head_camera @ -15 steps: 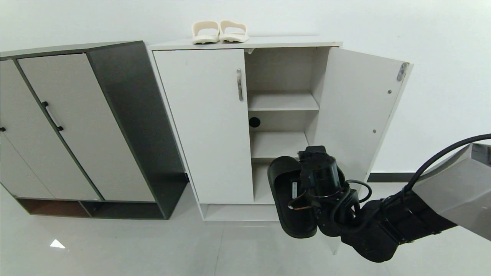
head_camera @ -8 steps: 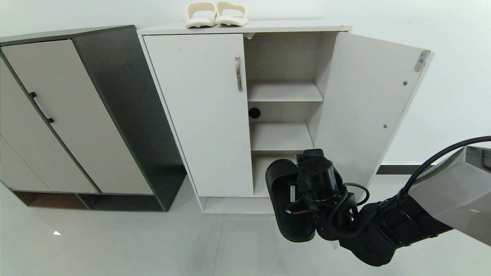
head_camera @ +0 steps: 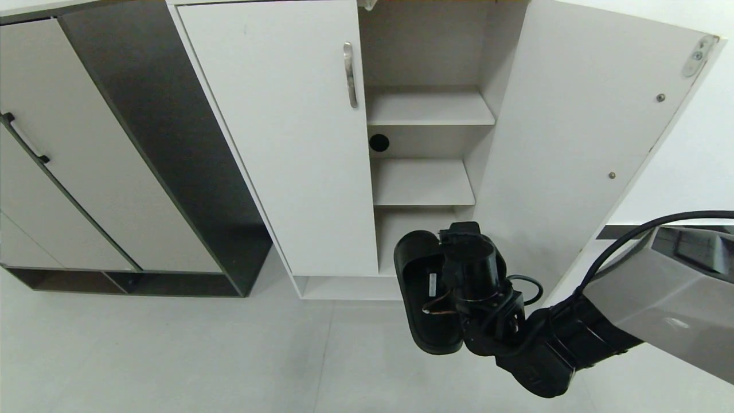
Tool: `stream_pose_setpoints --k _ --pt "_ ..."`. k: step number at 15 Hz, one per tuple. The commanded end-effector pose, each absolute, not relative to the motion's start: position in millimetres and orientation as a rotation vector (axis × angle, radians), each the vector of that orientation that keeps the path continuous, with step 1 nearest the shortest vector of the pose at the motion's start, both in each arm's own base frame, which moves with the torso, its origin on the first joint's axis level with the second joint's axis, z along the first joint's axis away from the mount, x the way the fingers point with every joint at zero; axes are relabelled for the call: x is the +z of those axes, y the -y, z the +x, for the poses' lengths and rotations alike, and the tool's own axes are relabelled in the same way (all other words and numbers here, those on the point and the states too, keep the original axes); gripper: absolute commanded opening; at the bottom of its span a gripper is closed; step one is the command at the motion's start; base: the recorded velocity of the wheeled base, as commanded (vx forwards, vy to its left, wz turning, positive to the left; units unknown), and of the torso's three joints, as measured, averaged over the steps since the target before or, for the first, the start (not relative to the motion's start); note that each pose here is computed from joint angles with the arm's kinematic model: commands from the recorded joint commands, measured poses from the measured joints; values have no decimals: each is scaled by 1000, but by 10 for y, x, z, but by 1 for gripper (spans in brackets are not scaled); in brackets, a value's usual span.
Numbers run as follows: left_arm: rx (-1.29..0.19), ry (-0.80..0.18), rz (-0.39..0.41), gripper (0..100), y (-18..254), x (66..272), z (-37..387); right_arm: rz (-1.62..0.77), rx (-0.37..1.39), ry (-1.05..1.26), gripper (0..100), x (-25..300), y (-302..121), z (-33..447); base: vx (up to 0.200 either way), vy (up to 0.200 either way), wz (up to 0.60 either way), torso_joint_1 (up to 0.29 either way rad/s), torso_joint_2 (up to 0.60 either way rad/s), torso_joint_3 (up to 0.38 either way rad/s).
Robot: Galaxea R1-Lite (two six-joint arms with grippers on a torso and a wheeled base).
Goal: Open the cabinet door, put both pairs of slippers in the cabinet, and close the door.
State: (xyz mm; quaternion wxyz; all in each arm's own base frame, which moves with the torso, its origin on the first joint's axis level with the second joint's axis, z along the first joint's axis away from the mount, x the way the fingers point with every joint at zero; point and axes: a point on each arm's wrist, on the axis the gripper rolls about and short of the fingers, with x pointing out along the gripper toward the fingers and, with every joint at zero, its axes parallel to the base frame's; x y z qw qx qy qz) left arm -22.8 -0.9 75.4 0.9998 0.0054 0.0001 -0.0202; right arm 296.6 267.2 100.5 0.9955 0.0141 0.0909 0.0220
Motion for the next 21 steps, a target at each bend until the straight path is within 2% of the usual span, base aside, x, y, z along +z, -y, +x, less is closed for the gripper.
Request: stream_pose_setpoints --k 1,5,14,21 --pt "-40 0 11 0 9 755 -228 7 27 -154 0 917 -2658 3033 0 0 0 2 2 -198" --pt "-40 0 11 0 8 755 -228 -7 9 -36 0 840 -2626 3174 0 0 0 2 0 -61" --pt "-40 0 11 0 8 755 -228 -11 -98 -27 0 835 -2256 3458 0 0 0 0 0 0" --pt "-38 0 11 0 9 755 -228 -7 -104 -23 0 865 -2221 3474 0 0 0 0 0 0"
